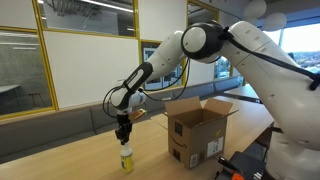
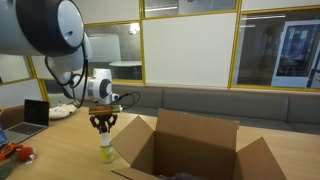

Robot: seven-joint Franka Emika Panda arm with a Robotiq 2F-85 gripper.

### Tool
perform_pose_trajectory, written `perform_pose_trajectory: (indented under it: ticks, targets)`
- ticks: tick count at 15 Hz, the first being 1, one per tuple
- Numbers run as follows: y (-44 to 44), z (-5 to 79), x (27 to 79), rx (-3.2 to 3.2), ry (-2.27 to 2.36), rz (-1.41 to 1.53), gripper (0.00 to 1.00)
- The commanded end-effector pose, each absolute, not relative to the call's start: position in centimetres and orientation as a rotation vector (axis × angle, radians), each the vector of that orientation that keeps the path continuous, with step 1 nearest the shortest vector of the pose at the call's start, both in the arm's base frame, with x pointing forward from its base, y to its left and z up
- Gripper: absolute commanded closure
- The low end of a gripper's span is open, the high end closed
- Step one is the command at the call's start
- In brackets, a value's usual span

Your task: Put the white bottle in the box

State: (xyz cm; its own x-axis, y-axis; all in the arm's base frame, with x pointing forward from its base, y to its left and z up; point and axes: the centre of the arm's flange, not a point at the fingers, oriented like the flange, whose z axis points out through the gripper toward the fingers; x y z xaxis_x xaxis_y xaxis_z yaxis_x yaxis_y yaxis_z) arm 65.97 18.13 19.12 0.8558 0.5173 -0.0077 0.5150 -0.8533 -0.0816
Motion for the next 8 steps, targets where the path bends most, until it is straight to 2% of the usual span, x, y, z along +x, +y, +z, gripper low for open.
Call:
perform_pose_trajectory:
  ticks: [1, 8]
  targets:
    - [16.3, 23.2, 67.1, -2.944, -0.762, 0.101, 0.81]
    - [10.3, 31.7, 66.8, -3.036, -0.587, 0.08, 0.81]
